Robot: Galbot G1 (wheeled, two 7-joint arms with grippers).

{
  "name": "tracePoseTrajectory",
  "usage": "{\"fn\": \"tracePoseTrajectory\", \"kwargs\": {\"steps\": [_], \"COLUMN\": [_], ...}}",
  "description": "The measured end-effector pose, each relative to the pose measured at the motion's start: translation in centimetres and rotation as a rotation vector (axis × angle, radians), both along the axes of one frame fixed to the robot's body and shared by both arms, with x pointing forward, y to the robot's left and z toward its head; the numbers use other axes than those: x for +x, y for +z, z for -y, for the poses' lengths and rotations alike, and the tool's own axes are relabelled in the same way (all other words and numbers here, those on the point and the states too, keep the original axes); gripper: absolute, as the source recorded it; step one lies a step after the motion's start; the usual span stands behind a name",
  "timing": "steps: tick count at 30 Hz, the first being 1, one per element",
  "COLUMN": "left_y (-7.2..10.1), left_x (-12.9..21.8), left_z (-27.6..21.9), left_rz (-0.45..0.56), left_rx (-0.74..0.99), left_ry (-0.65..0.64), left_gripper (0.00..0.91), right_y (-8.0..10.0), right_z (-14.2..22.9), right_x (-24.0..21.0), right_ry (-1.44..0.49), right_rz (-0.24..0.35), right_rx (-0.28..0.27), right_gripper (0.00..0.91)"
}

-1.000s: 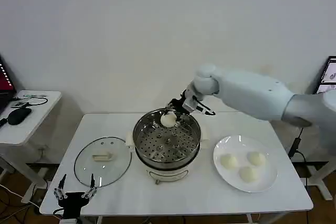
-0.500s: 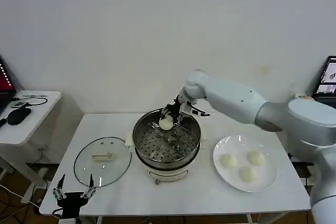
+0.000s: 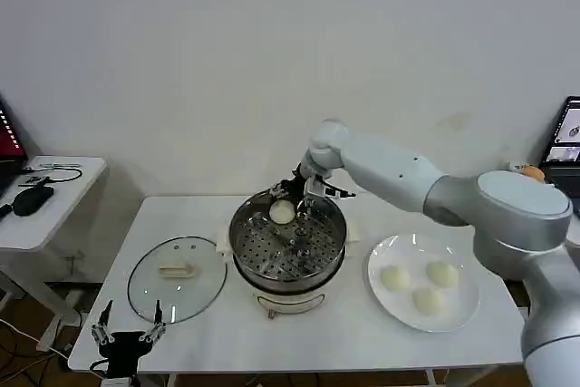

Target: Take steamed baozi put them in steamer then cover it.

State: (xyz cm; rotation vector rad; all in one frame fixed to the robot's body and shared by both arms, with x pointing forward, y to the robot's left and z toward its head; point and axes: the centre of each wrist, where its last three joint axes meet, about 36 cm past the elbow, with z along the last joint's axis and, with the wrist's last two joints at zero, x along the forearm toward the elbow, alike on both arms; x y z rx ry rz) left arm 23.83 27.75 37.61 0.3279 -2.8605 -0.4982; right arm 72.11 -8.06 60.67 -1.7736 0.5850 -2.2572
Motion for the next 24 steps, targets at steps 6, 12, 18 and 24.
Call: {"fn": "tracePoseTrajectory", "kwargs": {"steps": [6,12,18,24], "left_y": [0.3,1.2,2.0,2.1], "left_x": [0.4,1.1,1.5,1.5], "left_z": [0.4,0.8,1.2,1.7], "left_rz": [0.003,0.007,0.008,0.0], "left_rx": [-0.005,-0.008,0.0,0.005], "left_ry": [-0.02,-0.054,-0.095,-0.124], "left_gripper": [0.907,0.907,0.907,0.907], "right_y": [4.5,7.5,7.1,4.9], "right_z": [3.0,9.0,16.6,21.3], "right_x": [-1.9,-4.4,-7.6,-11.7], "right_ry": [-0.143,-0.356,-0.626,-0.88], "right_rz": [0.025,0.06,0.048,0.029], "right_rx": [0.052,0.088,0.143,0.186], "right_gripper": [0.907,0.907,0.907,0.907]}}
